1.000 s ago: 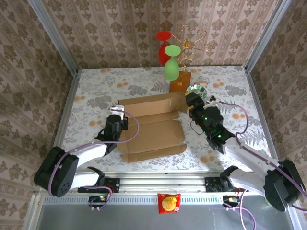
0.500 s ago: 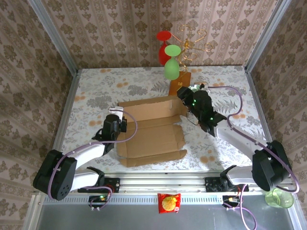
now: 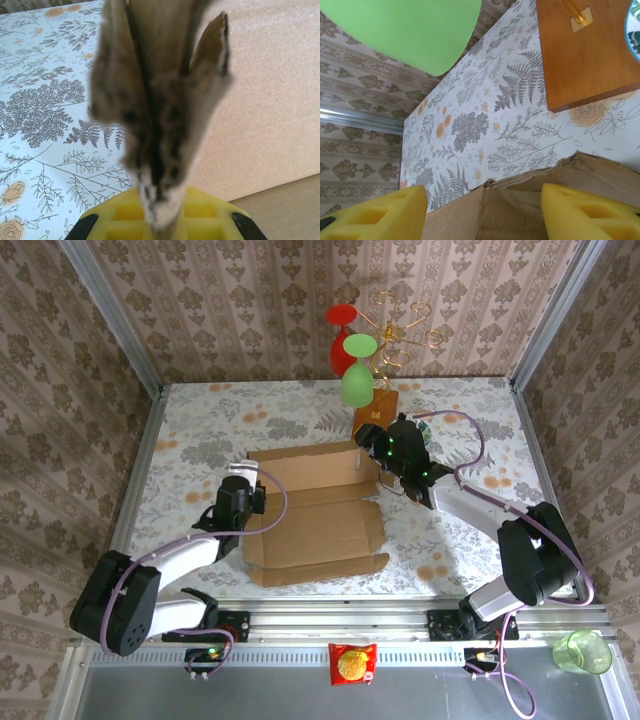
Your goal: Fold the paper box
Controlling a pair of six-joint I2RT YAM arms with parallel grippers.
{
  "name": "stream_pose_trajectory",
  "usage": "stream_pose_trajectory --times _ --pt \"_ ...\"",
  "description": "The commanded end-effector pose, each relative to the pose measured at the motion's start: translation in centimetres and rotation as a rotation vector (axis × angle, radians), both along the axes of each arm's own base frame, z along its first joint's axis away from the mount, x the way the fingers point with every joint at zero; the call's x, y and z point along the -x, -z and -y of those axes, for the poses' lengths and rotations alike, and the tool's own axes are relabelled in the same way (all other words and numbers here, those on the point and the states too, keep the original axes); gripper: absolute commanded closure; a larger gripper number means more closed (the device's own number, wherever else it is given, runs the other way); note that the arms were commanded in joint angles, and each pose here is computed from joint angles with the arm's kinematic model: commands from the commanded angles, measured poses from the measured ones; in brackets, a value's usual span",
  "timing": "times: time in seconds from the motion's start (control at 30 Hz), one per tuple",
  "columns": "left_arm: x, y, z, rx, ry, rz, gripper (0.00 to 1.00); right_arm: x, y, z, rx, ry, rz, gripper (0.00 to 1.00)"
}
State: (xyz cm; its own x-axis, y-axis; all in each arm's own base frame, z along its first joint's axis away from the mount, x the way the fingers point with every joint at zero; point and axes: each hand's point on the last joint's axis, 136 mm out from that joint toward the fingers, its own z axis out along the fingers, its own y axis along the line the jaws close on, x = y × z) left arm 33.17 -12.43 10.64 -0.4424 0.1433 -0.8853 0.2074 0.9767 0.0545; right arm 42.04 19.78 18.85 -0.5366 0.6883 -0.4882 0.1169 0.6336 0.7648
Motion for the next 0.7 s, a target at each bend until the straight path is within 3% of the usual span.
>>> stream_pose_trajectory --times 0.0,0.23,0.67 --pt "-0.4 -0.3 0.5 -0.016 0.012 -0.003 1.00 0.3 -1.0 -1.0 -0.045 -0.033 0.009 0.38" --pt "-0.7 0.0 0.8 -0.021 0.011 -0.004 1.00 1.3 -0.7 -1.6 -0.085 -0.029 -0.014 0.45" --pt "-1.2 0.0 1.2 -0.014 -0.008 0.017 1.00 1.7 -0.5 -1.1 -0.209 0.046 -0.025 0.90"
